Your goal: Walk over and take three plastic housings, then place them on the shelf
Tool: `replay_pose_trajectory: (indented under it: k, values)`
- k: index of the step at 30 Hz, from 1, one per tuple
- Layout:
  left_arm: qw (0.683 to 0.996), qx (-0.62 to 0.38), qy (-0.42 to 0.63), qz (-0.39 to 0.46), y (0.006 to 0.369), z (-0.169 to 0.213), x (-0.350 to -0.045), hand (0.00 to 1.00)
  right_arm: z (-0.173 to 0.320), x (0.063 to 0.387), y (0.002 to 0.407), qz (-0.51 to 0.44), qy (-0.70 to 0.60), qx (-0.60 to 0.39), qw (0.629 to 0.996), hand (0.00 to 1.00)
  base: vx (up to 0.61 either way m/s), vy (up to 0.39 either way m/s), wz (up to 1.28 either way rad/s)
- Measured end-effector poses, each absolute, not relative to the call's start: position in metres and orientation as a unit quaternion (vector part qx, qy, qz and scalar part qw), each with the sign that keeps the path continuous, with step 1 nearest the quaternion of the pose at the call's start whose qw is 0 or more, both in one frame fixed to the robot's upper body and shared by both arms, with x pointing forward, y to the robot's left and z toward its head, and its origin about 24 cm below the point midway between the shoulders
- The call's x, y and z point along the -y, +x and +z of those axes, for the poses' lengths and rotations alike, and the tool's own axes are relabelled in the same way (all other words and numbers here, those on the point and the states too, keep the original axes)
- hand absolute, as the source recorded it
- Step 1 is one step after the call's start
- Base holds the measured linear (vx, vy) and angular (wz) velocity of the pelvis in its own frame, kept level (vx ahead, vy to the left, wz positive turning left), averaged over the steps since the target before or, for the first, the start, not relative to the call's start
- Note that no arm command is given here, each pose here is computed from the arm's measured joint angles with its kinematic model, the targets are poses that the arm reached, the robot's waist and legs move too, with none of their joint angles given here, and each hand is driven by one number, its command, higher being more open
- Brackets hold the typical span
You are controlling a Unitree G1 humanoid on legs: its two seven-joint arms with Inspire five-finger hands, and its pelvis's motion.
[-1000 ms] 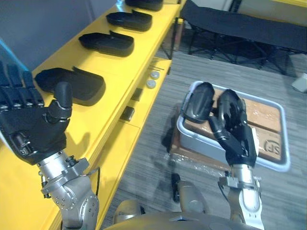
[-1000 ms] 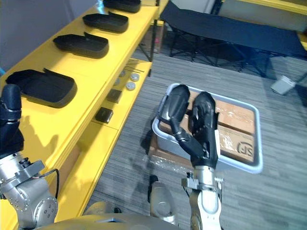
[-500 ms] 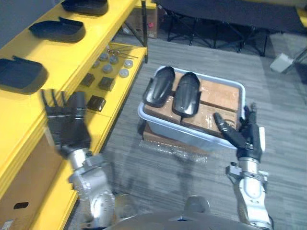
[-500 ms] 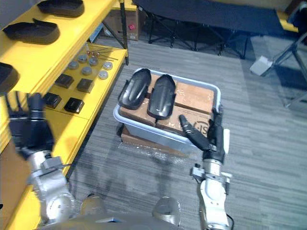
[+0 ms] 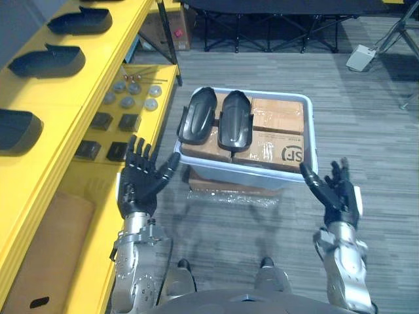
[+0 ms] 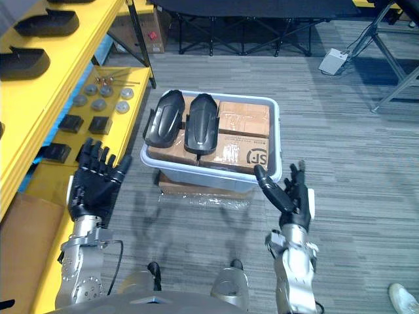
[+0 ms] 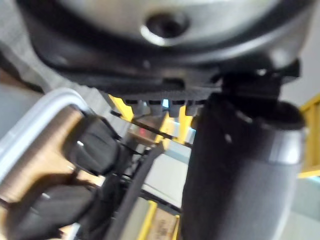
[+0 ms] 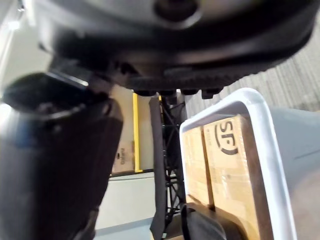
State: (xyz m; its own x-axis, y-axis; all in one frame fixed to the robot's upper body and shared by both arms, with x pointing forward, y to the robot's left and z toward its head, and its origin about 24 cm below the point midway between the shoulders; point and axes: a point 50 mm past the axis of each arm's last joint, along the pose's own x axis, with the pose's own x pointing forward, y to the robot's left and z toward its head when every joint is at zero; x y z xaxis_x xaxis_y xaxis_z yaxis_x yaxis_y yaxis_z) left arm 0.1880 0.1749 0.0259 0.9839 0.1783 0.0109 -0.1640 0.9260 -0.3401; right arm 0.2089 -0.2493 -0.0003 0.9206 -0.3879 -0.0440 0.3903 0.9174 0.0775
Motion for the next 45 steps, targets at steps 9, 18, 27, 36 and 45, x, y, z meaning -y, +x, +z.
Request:
replay_pose_trajectory:
  k: [9,18,27,36,45]
  values:
    - [0.996,-0.039,-0.056,0.062,0.194,0.005,-0.184,1.0,0.117,0.327,0.324,-0.271,0.001,0.064,0.96,1.0,-0.14,0.067,0.21]
    - [0.988,-0.145,-0.043,0.019,0.192,-0.043,-0.169,1.0,0.191,0.35,0.359,-0.313,-0.069,0.033,0.947,1.0,-0.06,0.041,0.14]
    - [0.979,-0.189,-0.074,0.023,0.18,-0.066,-0.154,1.0,0.235,0.38,0.349,-0.397,-0.091,0.002,0.913,1.0,-0.05,0.007,0.05]
    - [0.973,-0.191,-0.129,0.035,0.183,-0.07,-0.145,1.0,0.254,0.399,0.333,-0.486,-0.103,-0.027,0.868,0.0,-0.07,0.013,0.03]
    - [0.968,-0.183,-0.157,0.062,0.183,-0.071,-0.148,1.0,0.265,0.425,0.309,-0.51,-0.211,-0.091,0.829,0.0,-0.05,-0.008,0.05]
